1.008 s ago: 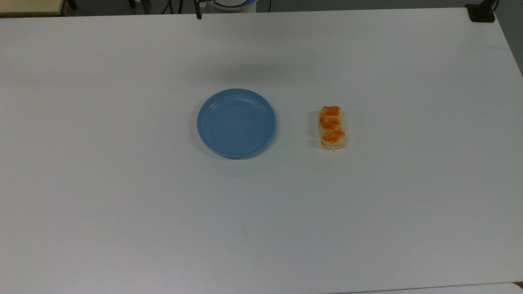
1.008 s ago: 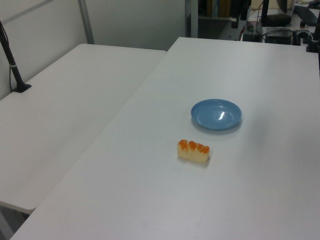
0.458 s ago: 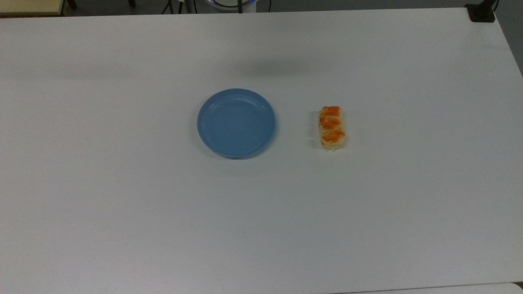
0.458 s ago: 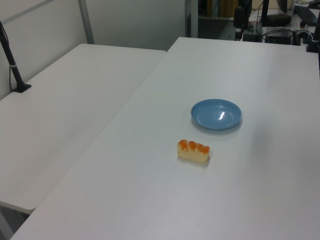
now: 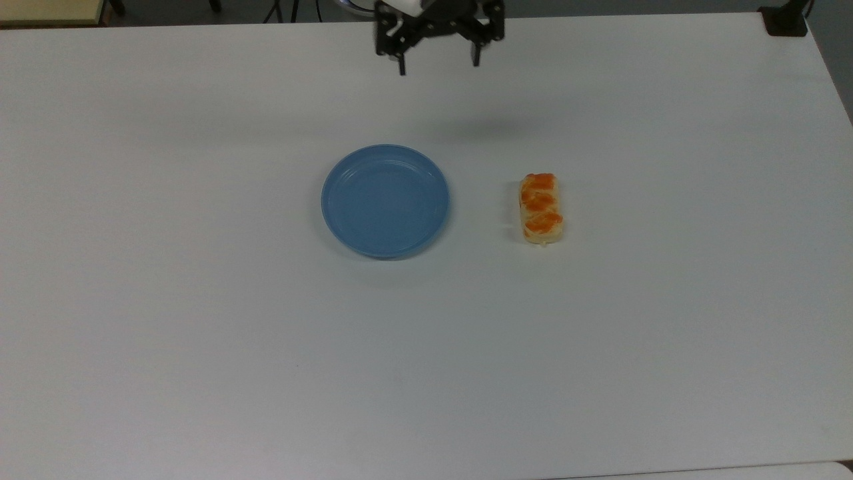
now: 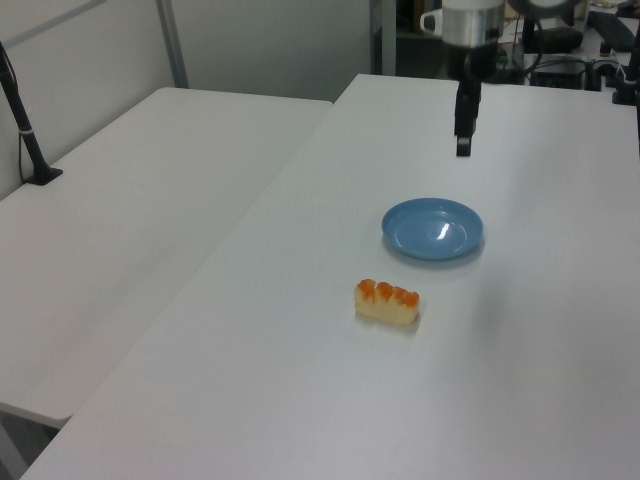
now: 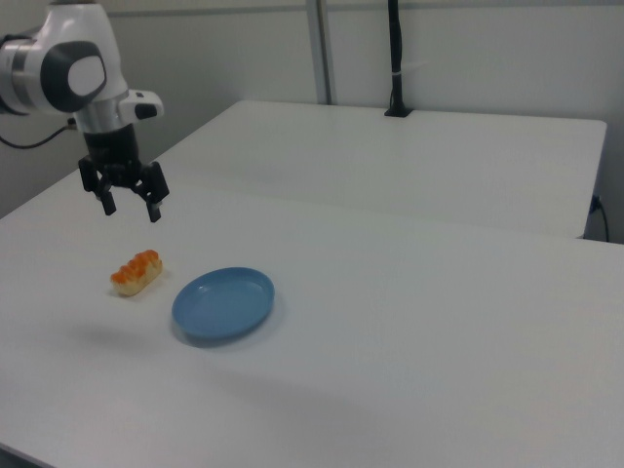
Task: Put the bread onto the plate
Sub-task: 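Move the open gripper over the bread roll beside the plate, then lower the gripper and close it on the bread roll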
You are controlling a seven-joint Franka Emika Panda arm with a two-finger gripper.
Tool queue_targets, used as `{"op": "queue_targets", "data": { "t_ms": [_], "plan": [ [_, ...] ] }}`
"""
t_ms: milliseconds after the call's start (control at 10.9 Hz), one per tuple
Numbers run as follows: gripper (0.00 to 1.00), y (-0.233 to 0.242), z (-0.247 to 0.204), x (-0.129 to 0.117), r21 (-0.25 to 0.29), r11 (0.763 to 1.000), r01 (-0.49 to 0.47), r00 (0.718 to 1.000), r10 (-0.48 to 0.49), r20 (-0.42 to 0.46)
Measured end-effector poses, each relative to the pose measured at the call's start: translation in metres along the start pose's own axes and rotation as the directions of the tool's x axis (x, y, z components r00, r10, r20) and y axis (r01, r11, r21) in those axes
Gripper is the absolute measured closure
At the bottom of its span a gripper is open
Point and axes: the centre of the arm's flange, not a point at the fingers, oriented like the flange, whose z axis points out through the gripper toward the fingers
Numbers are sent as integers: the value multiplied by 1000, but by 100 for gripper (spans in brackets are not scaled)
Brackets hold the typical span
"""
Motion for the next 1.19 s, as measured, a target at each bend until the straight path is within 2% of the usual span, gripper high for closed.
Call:
{"op": "queue_targets", "data": {
  "t_ms": [367,641,1008,1191],
  "plan": [
    [0,-80,77,23,40,993,-109,994,108,5],
    [3,-113,121,37,64,985,-163,987,163,-1],
    [0,-135,167,54,13,976,-216,972,216,-87],
    [0,-137,185,62,-8,975,-221,971,220,-94]
  ]
}}
